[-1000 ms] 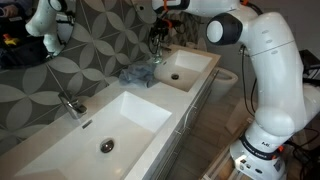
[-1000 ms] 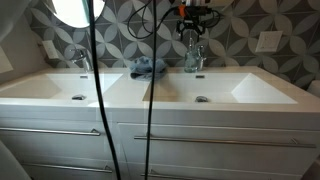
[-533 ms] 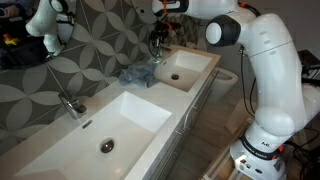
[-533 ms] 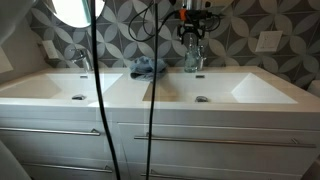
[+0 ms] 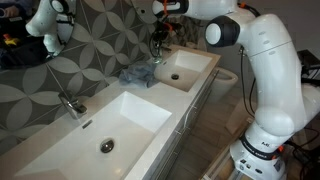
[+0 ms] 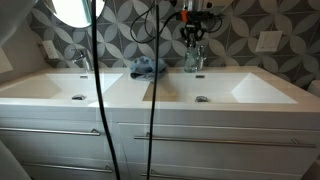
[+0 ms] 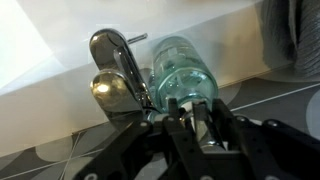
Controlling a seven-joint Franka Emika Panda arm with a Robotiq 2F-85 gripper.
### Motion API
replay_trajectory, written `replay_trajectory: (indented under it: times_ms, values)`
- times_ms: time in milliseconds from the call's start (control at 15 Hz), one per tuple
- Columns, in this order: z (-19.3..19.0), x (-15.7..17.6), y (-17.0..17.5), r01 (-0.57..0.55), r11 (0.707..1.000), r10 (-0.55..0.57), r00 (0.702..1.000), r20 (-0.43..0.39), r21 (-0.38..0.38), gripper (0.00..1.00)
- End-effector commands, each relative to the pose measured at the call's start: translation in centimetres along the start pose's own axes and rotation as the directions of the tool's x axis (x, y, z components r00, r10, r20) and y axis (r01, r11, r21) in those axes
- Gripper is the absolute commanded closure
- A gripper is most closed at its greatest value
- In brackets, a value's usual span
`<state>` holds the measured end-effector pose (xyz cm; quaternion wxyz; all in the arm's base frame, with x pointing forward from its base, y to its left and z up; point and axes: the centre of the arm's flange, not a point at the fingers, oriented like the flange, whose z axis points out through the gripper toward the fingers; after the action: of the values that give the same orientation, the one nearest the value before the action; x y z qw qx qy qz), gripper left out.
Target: Move the clear bottle from the left side of the right tap and move it to the right of the right tap
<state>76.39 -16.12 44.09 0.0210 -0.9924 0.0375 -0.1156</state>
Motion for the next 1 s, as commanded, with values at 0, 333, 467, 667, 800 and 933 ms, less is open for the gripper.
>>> replay_trajectory:
  times_ms: [0, 333, 467, 667, 800, 933]
  values:
    - [0.2, 0.6, 0.2, 0.019, 0.999, -0.02, 0.999, -0.03, -0.025, 0.58]
    - [-0.1, 0.9, 0.1, 0.03, 0.999, -0.032, 0.998, -0.05, -0.032, 0.78]
    - [-0.2, 0.8, -0.1, 0.035, 0.999, -0.037, 0.998, -0.043, -0.034, 0.88]
    - [-0.5, 0.6, -0.3, 0.04, 0.998, -0.041, 0.999, -0.033, -0.039, 0.88]
    - [-1.2, 0.5, -0.5, 0.046, 0.998, -0.047, 0.998, -0.032, -0.04, 0.88]
    - [-2.1, 0.3, -0.7, 0.043, 0.998, -0.044, 0.999, -0.024, -0.041, 0.88]
